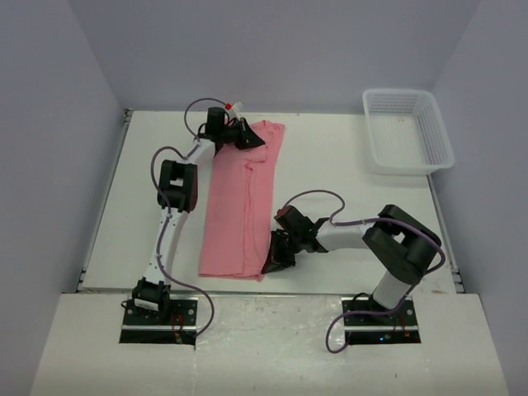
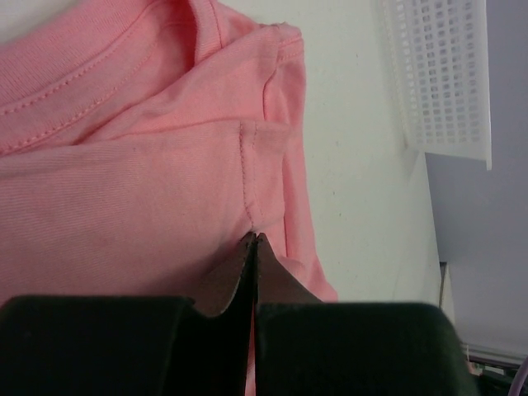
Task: Fold and stack the t-shirts
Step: Rotate the tshirt 90 degrees
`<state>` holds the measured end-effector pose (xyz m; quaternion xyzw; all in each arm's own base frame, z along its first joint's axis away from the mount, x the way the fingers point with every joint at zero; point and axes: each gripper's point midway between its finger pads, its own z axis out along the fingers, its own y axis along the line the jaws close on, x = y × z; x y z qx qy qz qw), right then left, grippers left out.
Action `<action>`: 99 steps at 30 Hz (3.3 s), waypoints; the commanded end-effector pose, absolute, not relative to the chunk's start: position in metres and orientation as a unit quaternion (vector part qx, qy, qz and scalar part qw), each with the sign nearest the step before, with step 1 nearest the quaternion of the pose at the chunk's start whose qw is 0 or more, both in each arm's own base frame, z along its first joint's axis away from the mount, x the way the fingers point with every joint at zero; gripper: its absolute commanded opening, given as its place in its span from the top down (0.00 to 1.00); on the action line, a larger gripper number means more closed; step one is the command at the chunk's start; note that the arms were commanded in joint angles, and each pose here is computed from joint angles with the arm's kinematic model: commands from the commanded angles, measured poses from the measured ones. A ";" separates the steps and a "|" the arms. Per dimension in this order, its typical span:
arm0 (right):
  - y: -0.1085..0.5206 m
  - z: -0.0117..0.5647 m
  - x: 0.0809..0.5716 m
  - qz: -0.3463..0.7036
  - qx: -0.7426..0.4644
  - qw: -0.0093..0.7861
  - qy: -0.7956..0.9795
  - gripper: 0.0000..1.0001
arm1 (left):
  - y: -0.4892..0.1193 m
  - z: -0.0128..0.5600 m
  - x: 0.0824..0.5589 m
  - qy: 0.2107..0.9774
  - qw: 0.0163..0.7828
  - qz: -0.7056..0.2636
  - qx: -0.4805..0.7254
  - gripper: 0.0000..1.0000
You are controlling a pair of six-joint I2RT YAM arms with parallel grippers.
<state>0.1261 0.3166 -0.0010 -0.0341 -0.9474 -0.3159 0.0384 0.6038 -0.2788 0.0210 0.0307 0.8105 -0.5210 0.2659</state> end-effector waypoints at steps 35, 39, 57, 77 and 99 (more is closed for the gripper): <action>0.227 -0.031 0.085 -0.070 -0.006 -0.042 -0.997 1.00 | -0.321 0.017 0.578 0.847 0.265 -0.459 0.043 1.00; 0.245 -0.032 0.072 -0.058 0.009 -0.030 -0.998 1.00 | -0.319 0.013 0.575 0.852 0.258 -0.454 0.043 1.00; 0.213 0.017 0.104 -0.013 -0.050 -0.166 -0.985 0.69 | -0.325 0.059 0.572 0.845 0.287 -0.444 0.075 0.97; 0.210 0.057 0.110 -0.104 -0.035 -0.218 -0.970 0.24 | -0.236 0.182 0.486 0.912 0.355 -0.207 0.010 0.49; 0.227 0.019 0.097 -0.257 -0.070 -0.130 -0.955 0.39 | -0.179 0.098 0.206 0.945 0.198 -0.259 -0.025 0.50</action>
